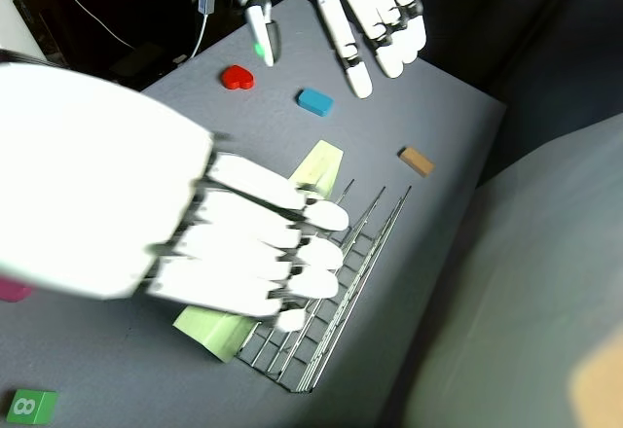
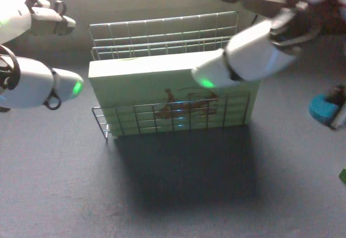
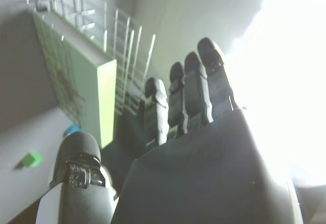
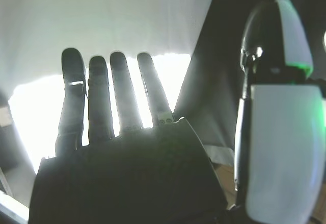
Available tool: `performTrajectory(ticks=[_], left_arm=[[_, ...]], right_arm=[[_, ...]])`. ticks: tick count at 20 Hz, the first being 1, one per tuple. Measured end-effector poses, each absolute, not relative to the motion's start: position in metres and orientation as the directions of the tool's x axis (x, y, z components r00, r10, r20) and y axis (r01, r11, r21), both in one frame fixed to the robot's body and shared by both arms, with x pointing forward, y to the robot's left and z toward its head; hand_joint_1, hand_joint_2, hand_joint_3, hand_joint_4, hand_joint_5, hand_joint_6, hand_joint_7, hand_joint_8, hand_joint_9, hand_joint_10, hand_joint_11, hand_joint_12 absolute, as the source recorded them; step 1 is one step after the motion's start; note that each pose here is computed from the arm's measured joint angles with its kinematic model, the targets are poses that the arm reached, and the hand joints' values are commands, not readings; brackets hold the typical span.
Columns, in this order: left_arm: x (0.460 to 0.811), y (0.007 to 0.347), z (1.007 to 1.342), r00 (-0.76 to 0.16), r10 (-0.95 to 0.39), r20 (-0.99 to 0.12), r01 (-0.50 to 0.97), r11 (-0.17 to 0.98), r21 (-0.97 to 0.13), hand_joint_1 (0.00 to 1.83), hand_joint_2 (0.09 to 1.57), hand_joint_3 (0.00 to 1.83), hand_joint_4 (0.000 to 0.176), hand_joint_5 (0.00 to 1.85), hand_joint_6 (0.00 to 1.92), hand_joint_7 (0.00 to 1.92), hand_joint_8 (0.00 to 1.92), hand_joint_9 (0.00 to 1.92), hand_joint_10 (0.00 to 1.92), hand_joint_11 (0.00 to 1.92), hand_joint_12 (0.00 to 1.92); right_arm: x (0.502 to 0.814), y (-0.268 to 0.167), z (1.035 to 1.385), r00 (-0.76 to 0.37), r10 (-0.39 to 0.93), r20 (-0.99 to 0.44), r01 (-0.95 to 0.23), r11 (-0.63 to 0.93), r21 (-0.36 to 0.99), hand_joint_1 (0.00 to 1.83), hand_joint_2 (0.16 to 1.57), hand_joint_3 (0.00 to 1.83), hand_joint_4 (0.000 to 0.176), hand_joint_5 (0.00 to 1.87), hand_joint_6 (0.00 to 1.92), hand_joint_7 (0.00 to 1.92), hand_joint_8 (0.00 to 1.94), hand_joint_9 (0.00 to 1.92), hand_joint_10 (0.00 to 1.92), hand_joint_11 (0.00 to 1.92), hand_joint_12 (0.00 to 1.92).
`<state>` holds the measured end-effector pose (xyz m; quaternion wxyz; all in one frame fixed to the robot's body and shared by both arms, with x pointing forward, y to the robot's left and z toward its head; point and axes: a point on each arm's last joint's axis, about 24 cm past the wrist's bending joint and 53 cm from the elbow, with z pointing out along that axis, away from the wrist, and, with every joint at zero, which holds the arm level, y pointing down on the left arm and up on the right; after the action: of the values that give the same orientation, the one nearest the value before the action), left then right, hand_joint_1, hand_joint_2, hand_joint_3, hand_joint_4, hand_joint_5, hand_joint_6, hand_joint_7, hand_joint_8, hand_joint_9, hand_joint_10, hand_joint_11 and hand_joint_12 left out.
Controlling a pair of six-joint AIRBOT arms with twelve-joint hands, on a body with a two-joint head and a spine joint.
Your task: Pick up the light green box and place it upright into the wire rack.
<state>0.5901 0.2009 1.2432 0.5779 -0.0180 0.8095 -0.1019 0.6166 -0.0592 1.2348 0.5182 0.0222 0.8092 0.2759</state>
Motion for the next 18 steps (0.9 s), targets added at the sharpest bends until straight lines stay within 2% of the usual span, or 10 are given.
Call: performTrajectory(ticks=[3,5,6,7,9,10,11,12,13,18], left_arm=[[0.587,0.197,1.242,-0.333,-0.159,-0.929,0.089,0.976,-0.199,0.09,1.25,0.0,0.117,0.2,0.0,0.12,0.0,0.09,0.0,0.0,0.41],[0.584,0.193,1.241,-0.333,-0.148,-0.931,0.099,0.977,-0.191,0.13,1.23,0.0,0.118,0.24,0.0,0.18,0.0,0.18,0.01,0.0,0.52],[0.584,0.191,1.239,-0.338,-0.143,-0.93,0.102,0.977,-0.188,0.17,1.22,0.0,0.111,0.28,0.0,0.24,0.01,0.25,0.01,0.0,0.6],[0.584,0.187,1.239,-0.342,-0.138,-0.93,0.108,0.977,-0.185,0.21,1.21,0.0,0.087,0.39,0.01,0.36,0.01,0.36,0.02,0.05,0.69],[0.584,0.174,1.239,-0.346,-0.128,-0.93,0.134,0.974,-0.184,0.31,1.18,0.0,0.022,0.74,0.04,0.74,0.05,0.72,0.1,0.43,0.83],[0.583,0.17,1.239,-0.348,-0.132,-0.928,0.142,0.971,-0.192,0.41,1.17,0.0,0.0,0.9,0.11,0.93,0.19,0.82,0.52,0.65,1.05],[0.581,0.165,1.238,-0.352,-0.136,-0.926,0.149,0.969,-0.199,0.48,1.17,0.0,0.0,0.75,0.86,0.79,0.99,0.76,1.32,0.74,1.52],[0.58,0.162,1.237,-0.357,-0.139,-0.924,0.152,0.967,-0.204,0.51,1.19,0.0,0.0,0.62,1.51,0.71,1.54,0.75,1.8,0.81,1.84],[0.578,0.161,1.235,-0.363,-0.153,-0.919,0.144,0.965,-0.218,0.52,1.2,0.0,0.0,0.57,1.84,0.68,1.84,0.77,1.9,0.88,1.91],[0.576,0.158,1.233,-0.353,-0.147,-0.924,0.143,0.968,-0.208,0.38,1.32,0.01,0.03,0.99,1.92,1.09,1.92,1.1,1.92,1.21,1.92]], right_arm=[[0.604,-0.071,1.242,-0.431,0.292,-0.854,-0.283,0.855,0.436,0.34,0.93,0.0,0.045,0.1,0.02,0.13,0.01,0.12,0.02,0.0,0.86],[0.597,-0.074,1.232,-0.446,0.276,-0.851,-0.282,0.859,0.427,0.36,1.0,0.01,0.024,0.36,0.04,0.5,0.04,0.46,0.09,0.16,1.18],[0.593,-0.077,1.224,-0.465,0.269,-0.844,-0.274,0.862,0.426,0.41,1.06,0.0,0.001,0.57,0.04,0.72,0.07,0.65,0.28,0.35,1.27],[0.59,-0.075,1.218,-0.475,0.257,-0.841,-0.279,0.863,0.421,0.49,1.1,0.0,0.0,0.81,0.14,0.9,0.2,0.7,0.89,0.52,1.49],[0.585,-0.073,1.215,-0.477,0.228,-0.849,-0.299,0.866,0.401,0.58,1.15,0.0,0.0,0.83,0.91,0.86,0.88,0.76,1.48,0.73,1.87],[0.584,-0.072,1.216,-0.475,0.224,-0.851,-0.308,0.864,0.399,0.6,1.18,0.0,0.0,0.8,1.25,0.8,1.29,0.83,1.74,0.91,1.91],[0.584,-0.072,1.218,-0.469,0.223,-0.855,-0.316,0.861,0.398,0.61,1.2,0.0,0.0,0.79,1.45,0.79,1.58,0.93,1.89,1.1,1.92],[0.585,-0.074,1.219,-0.467,0.225,-0.855,-0.315,0.861,0.399,0.62,1.21,0.0,0.0,0.78,1.62,0.81,1.79,1.04,1.91,1.26,1.92],[0.585,-0.075,1.219,-0.466,0.227,-0.855,-0.313,0.862,0.399,0.64,1.21,0.0,0.0,0.77,1.79,0.87,1.91,1.15,1.92,1.42,1.92],[0.582,-0.068,1.219,-0.472,0.222,-0.853,-0.342,0.846,0.41,0.38,1.41,0.02,0.0,1.08,1.92,1.33,1.94,1.64,1.92,1.88,1.92]])
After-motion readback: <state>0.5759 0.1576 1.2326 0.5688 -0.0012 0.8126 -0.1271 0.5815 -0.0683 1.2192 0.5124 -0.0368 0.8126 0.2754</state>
